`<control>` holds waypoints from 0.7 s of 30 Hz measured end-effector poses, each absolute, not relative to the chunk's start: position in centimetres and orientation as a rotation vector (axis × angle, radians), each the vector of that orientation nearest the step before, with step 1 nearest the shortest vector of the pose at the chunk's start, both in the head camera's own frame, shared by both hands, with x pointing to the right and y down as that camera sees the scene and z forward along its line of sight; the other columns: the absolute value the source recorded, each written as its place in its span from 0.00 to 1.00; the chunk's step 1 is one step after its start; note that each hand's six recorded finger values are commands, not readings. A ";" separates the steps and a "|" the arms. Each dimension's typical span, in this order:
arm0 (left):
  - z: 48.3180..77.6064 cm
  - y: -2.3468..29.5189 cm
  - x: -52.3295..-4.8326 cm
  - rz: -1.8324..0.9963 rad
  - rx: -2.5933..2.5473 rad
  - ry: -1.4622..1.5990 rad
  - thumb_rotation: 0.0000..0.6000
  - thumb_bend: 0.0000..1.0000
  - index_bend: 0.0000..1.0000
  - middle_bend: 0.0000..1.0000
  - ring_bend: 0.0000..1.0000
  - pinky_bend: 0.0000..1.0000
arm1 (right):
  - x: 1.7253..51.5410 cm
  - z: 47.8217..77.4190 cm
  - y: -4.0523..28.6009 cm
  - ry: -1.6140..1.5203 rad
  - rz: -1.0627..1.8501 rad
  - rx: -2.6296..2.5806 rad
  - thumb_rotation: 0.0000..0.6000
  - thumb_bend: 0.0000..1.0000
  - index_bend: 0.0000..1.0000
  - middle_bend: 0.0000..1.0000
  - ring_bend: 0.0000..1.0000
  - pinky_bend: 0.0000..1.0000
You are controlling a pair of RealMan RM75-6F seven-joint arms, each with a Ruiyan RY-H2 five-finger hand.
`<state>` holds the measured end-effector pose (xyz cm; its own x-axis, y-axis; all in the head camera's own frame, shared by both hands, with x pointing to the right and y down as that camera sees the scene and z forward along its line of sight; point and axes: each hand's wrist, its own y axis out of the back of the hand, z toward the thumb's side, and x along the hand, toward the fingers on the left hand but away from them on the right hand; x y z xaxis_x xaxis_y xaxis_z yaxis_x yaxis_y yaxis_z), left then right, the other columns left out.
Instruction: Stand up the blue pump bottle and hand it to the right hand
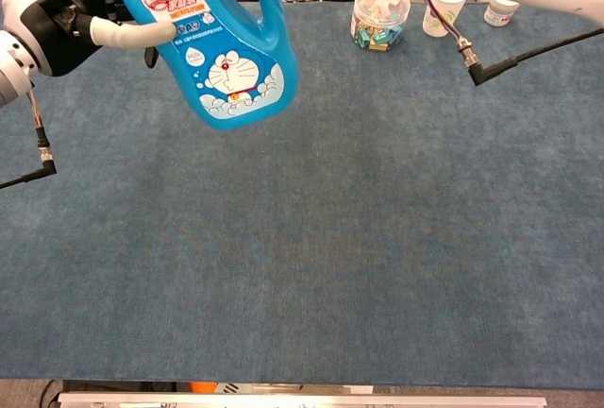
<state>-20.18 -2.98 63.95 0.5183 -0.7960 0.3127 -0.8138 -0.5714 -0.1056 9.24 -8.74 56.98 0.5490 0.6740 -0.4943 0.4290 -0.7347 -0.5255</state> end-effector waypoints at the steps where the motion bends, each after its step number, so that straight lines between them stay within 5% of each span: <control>1: 64.0 -3.0 -20.1 0.510 2.690 -1.426 1.00 0.22 0.45 0.47 0.36 0.63 | 9.2 57.0 -8.7 -0.907 0.995 -2.445 1.00 0.34 0.40 0.36 0.26 0.27; 7: 64.0 -3.0 -19.9 0.507 2.686 -1.422 1.00 0.22 0.45 0.47 0.36 0.63 | 8.9 57.1 -8.7 -0.923 0.992 -2.439 1.00 0.45 0.45 0.39 0.29 0.31; 21: 64.4 -3.2 -20.3 0.510 2.658 -1.429 1.00 0.22 0.44 0.46 0.35 0.63 | 8.3 57.8 -8.7 -0.970 0.991 -2.420 1.00 0.51 0.55 0.47 0.40 0.45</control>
<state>-20.26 -3.16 64.36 0.5094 -0.7961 0.3268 -0.8232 -0.5615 -0.0846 8.30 -8.66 57.82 0.5209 0.7077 -0.4774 0.4624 -0.7040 -0.5391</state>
